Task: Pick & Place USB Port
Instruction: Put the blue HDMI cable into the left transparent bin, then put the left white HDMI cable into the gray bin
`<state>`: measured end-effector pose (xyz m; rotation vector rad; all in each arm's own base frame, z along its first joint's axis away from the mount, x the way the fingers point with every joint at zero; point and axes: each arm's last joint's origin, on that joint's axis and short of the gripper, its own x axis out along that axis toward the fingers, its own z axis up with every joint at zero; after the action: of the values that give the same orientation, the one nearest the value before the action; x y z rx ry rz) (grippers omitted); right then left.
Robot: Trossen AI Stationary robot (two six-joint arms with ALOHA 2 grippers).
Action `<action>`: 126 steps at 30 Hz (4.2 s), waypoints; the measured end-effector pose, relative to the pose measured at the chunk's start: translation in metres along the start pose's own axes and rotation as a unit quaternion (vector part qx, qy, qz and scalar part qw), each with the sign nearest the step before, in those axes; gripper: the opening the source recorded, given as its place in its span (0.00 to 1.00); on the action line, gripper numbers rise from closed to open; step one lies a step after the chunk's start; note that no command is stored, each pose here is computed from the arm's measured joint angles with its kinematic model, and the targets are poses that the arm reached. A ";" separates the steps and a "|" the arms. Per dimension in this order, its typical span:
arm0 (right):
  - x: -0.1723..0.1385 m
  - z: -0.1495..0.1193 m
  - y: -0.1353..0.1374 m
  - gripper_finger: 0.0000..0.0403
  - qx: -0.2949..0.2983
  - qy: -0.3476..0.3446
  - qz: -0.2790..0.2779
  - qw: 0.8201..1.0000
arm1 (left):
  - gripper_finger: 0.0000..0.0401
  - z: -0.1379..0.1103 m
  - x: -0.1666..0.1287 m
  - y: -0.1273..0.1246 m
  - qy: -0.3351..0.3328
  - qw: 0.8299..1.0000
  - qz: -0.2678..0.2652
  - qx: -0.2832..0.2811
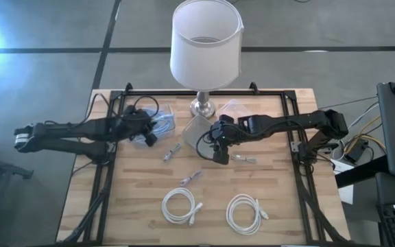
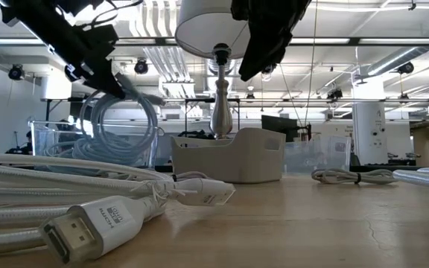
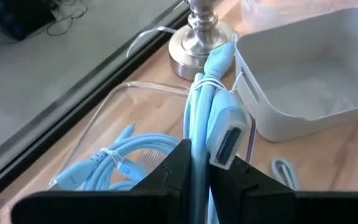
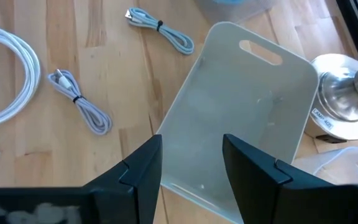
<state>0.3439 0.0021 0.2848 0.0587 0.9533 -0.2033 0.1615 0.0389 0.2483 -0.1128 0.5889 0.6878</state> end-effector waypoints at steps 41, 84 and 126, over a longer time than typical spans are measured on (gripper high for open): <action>0.020 -0.015 0.001 0.41 -0.054 -0.001 0.000 0.999 | 0.54 -0.020 0.013 0.014 0.102 0.984 0.144 0.032; 0.027 -0.018 0.001 0.41 -0.036 -0.019 0.002 0.999 | 0.55 0.008 -0.024 0.021 0.199 0.977 0.072 -0.011; 0.031 -0.024 0.001 0.41 -0.038 -0.008 0.001 0.999 | 0.50 0.045 0.017 -0.039 0.063 0.961 -0.242 0.115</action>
<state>0.3422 0.0020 0.2455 -0.0120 0.9437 -0.1649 0.2184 0.0314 0.2728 -0.0790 0.7270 0.1337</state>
